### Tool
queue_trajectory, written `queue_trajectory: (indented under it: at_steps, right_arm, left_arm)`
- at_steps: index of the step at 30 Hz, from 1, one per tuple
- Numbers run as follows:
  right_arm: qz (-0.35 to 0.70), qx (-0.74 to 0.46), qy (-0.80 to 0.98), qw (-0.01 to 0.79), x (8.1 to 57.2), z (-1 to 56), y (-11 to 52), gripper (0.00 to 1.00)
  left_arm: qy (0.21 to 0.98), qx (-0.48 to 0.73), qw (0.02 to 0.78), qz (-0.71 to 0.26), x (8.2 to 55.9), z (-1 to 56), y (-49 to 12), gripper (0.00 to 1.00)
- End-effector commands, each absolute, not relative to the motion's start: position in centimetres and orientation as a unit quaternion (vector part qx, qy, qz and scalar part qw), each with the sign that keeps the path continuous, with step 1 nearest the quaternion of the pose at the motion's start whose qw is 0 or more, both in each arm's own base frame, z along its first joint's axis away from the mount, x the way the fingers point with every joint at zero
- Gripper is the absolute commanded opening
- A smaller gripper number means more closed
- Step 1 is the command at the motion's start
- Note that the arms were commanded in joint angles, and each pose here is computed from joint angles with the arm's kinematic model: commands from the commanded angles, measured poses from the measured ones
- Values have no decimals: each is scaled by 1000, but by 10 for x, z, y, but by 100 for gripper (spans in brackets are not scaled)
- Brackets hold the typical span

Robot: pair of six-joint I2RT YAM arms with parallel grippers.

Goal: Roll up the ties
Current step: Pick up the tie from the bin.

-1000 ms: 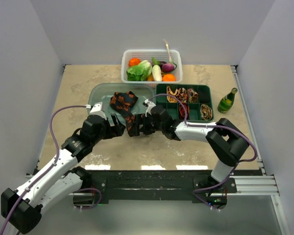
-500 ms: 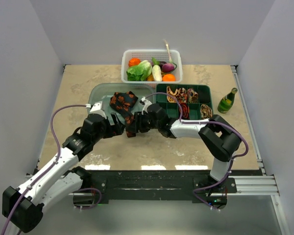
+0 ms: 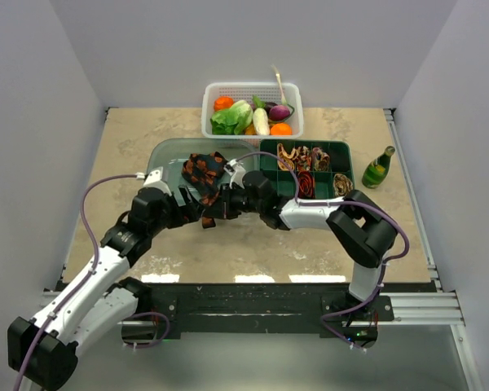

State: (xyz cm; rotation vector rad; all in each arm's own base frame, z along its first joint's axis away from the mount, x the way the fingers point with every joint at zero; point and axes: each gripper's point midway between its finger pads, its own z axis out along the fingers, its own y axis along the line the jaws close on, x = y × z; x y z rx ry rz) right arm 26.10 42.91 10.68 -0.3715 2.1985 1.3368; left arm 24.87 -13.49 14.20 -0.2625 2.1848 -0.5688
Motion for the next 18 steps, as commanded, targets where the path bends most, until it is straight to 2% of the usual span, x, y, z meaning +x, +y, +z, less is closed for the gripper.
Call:
queue_trajectory:
  at_steps: [1,4,9,10,18]
  right_arm:
    - [574,-149,745,306,259,168,445,7]
    - [599,-135,716,332,263,196,445,0]
    - [641,-70,667,373,271,245,436,0]
    - [655,-48,640,399,277,264,430,0]
    - [721,79,519,452,279,338,376,0]
  left_arm:
    - [841,-102,461,-264,255,171,-136,96]
    - [825,-101,484,-275,257,193,-135,96]
    - [787,-88,517,-325,258,231,-146,96]
    - [776,-85,528,-334,257,240,-147,96]
    - [695,-18,594,-405,258,304,-168,94]
